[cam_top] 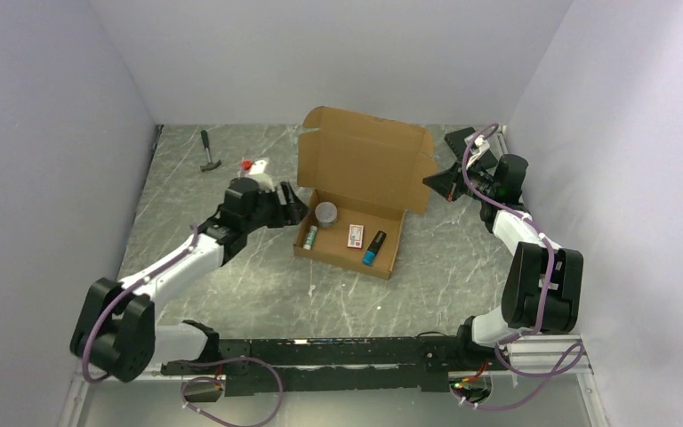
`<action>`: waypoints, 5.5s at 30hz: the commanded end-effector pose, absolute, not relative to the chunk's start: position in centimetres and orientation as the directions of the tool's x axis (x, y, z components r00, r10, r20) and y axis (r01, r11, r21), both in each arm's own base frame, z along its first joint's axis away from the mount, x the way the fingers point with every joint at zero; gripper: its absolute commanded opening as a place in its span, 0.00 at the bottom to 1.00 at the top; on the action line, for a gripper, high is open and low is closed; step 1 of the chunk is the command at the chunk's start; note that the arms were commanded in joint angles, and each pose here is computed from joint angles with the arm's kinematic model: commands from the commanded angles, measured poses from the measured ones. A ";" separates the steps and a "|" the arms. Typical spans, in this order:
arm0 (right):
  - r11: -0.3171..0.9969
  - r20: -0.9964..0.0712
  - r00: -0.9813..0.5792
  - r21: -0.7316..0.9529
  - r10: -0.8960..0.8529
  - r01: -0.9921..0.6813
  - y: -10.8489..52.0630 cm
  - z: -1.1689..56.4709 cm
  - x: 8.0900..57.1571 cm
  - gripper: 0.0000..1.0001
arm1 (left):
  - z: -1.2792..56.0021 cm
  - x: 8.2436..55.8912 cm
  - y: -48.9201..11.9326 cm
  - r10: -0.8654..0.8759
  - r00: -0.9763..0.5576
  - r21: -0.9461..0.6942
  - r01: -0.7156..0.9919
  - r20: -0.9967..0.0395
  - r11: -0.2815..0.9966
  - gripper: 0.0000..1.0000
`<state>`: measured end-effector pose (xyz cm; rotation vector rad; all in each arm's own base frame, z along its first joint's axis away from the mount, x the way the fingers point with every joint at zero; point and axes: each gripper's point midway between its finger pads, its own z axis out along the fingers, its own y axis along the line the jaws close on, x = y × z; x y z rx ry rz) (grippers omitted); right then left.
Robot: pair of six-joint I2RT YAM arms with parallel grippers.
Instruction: Fold the paper box
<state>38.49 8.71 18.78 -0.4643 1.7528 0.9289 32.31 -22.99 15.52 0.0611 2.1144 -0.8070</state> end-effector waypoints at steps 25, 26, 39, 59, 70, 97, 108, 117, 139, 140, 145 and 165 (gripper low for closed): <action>0.546 -0.944 -0.325 0.304 0.060 -0.780 11.3 20.8 38.3 0.00 | 15.1 38.4 -12.7 -0.548 -0.525 -0.680 0.085 -0.652 0.728 0.71; 0.545 -0.945 -0.323 0.300 0.058 -0.783 11.4 21.0 38.3 0.00 | 14.9 38.8 -12.9 -0.552 -0.534 -0.695 0.097 -0.641 0.713 0.67; 0.527 -0.960 -0.280 0.241 0.007 -0.815 12.6 22.0 37.9 0.00 | 13.0 44.6 -13.4 -0.536 -0.523 -0.704 0.190 -0.663 0.685 0.42; 0.501 -0.962 -0.268 0.204 -0.059 -0.841 14.6 21.7 37.9 0.00 | 12.5 43.9 -17.3 -0.484 -0.629 -0.792 0.448 -0.608 0.414 0.16; 0.528 -0.955 -0.251 0.134 -0.156 -0.838 16.0 21.6 38.4 0.00 | 11.7 40.1 -18.2 -0.428 -0.642 -0.762 0.434 -0.636 0.481 0.17; 0.471 -0.969 0.007 -0.127 -0.248 -0.873 15.5 21.0 37.1 0.00 | 16.1 40.3 -17.2 -0.376 -0.470 -0.601 0.619 -0.799 0.505 0.27; 0.451 -0.968 0.032 -0.145 -0.249 -0.880 15.5 21.6 36.8 0.00 | 16.9 39.4 -17.0 -0.374 -0.403 -0.550 0.639 -0.835 0.538 0.39; 0.454 -0.963 0.052 -0.171 -0.263 -0.874 15.3 21.6 36.7 0.00 | 16.8 36.6 -16.4 -0.345 -0.424 -0.543 0.569 -0.837 0.618 0.41; 0.442 -0.957 0.090 -0.209 -0.275 -0.872 15.0 21.0 36.5 0.00 | 21.9 33.8 -12.6 -0.429 -0.275 -0.508 0.418 -0.861 0.753 0.79; 0.443 -0.958 0.088 -0.207 -0.274 -0.872 15.0 21.0 36.5 0.00 | 21.8 34.2 -12.9 -0.425 -0.295 -0.516 0.421 -0.855 0.746 0.79; 0.445 -0.961 0.080 -0.196 -0.266 -0.874 15.1 21.0 36.4 0.00 | 22.0 36.0 -13.9 -0.432 -0.351 -0.553 0.431 -0.830 0.713 0.78; 0.475 -0.975 0.015 -0.123 -0.223 -0.871 15.2 21.4 36.6 0.00 | 21.9 38.6 -16.6 -0.406 -0.439 -0.587 0.451 -0.802 0.672 0.11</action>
